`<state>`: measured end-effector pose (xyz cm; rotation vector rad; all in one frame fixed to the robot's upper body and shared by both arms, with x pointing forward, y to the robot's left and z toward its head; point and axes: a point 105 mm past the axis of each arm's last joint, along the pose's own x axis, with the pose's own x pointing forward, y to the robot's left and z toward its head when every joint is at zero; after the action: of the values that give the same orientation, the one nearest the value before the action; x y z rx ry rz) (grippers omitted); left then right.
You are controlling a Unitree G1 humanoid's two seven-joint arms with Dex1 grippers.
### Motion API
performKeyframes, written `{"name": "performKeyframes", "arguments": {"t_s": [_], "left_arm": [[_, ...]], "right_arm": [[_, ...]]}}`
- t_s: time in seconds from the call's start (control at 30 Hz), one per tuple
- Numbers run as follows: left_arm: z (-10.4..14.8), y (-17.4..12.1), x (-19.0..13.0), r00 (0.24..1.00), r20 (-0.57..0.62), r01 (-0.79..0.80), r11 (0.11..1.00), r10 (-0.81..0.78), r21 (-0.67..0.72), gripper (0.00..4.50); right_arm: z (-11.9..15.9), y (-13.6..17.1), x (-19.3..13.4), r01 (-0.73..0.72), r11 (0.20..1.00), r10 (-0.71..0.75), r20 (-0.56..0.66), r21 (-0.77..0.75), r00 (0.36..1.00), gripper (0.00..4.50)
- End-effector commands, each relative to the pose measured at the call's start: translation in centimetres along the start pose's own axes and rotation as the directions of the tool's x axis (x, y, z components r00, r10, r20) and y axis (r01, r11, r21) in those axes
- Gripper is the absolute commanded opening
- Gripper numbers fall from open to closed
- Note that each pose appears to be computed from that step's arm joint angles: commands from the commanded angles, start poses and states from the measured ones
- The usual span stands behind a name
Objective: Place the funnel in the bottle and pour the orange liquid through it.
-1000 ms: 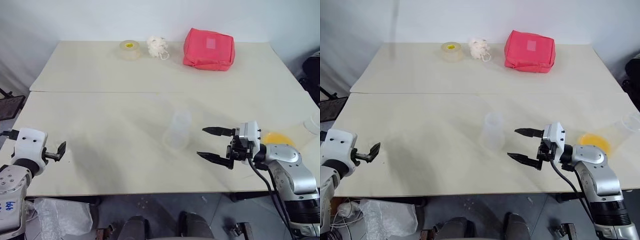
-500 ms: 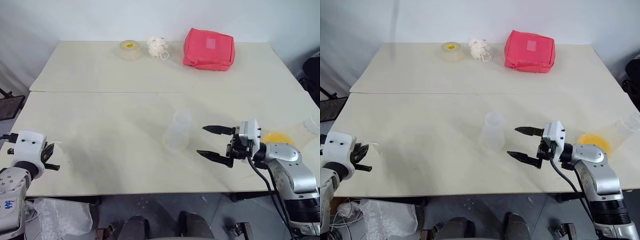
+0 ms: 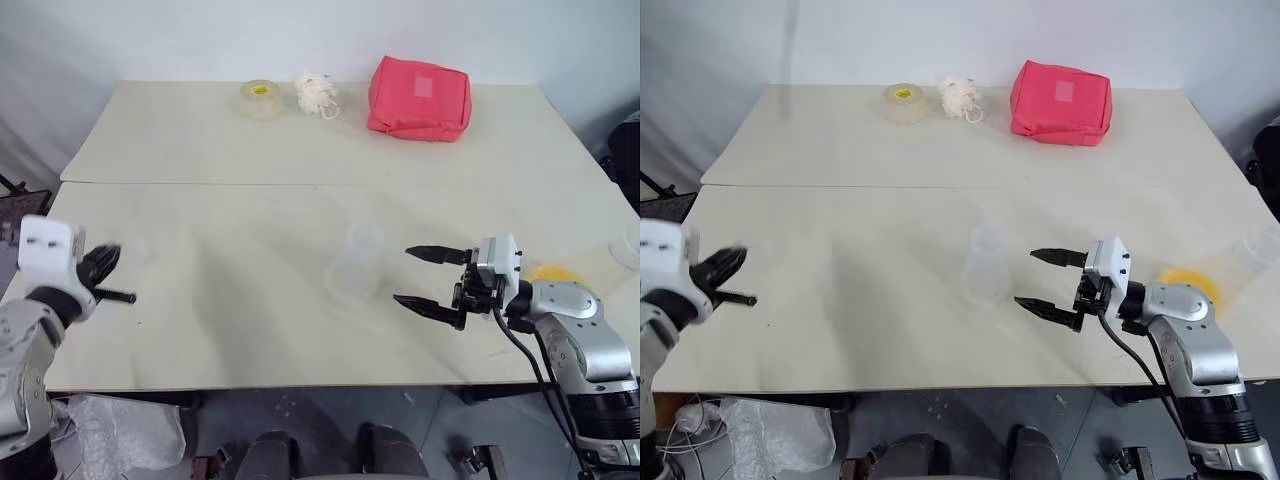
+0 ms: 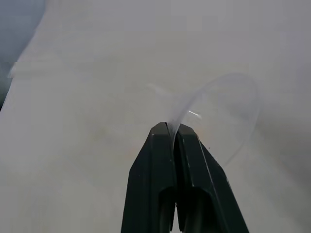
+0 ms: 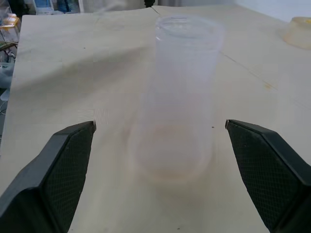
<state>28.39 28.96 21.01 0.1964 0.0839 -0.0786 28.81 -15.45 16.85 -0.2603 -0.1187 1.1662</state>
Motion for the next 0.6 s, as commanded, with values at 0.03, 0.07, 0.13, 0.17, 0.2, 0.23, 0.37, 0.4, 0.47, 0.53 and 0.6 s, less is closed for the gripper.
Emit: {"name": "performKeyframes", "arguments": {"t_s": [0.03, 0.07, 0.13, 0.17, 0.2, 0.23, 0.37, 0.4, 0.47, 0.53, 0.6], "left_arm": [[4.4, -2.9, 0.9, 0.983, 0.125, 0.136, 0.991, -0.135, 0.000, 0.02], [5.1, -3.5, 1.1, 0.977, 0.142, 0.164, 0.986, -0.162, -0.006, 0.02], [6.4, -5.3, 2.0, 0.958, 0.153, 0.255, 0.965, -0.244, -0.055, 0.02], [6.7, -6.1, 2.6, 0.950, 0.137, 0.294, 0.951, -0.280, -0.094, 0.02], [7.2, -7.3, 3.1, 0.932, 0.128, 0.354, 0.928, -0.339, -0.118, 0.02], [7.5, -8.0, 3.3, 0.919, 0.120, 0.389, 0.911, -0.375, -0.133, 0.02], [9.5, -11.8, 4.2, 0.812, 0.134, 0.584, 0.787, -0.569, -0.198, 0.02], [9.9, -12.6, 4.3, 0.783, 0.139, 0.621, 0.755, -0.606, -0.210, 0.02], [10.4, -13.5, 4.3, 0.746, 0.134, 0.664, 0.712, -0.652, -0.227, 0.02], [10.5, -14.0, 4.2, 0.721, 0.119, 0.688, 0.684, -0.683, -0.244, 0.02], [9.9, -15.3, 4.1, 0.643, 0.043, 0.740, 0.606, -0.765, -0.291, 0.02]], "right_arm": [[1.0, -0.5, -0.4, 0.034, 0.998, -0.032, 0.026, -0.046, 0.999, 4.50], [1.1, -0.6, -0.4, 0.039, 0.998, -0.038, 0.028, -0.049, 0.999, 4.50], [1.3, -0.7, -0.7, 0.053, 0.997, -0.052, 0.030, -0.056, 0.998, 4.50], [1.4, -0.8, -0.8, 0.060, 0.996, -0.058, 0.030, -0.061, 0.998, 4.50], [1.5, -0.8, -1.0, 0.068, 0.995, -0.066, 0.030, -0.067, 0.997, 4.50], [1.5, -0.8, -1.1, 0.072, 0.995, -0.070, 0.030, -0.070, 0.997, 4.50], [1.8, -0.8, -1.5, 0.107, 0.990, -0.104, 0.036, -0.087, 0.994, 4.50], [1.9, -0.8, -1.7, 0.118, 0.989, -0.115, 0.038, -0.090, 0.993, 4.50], [2.0, -0.6, -1.8, 0.131, 0.987, -0.128, 0.039, -0.092, 0.991, 4.50], [2.0, -0.4, -1.9, 0.138, 0.986, -0.135, 0.040, -0.092, 0.990, 4.50], [1.9, 0.0, -2.2, 0.158, 0.983, -0.155, 0.040, -0.088, 0.987, 4.50]]}}
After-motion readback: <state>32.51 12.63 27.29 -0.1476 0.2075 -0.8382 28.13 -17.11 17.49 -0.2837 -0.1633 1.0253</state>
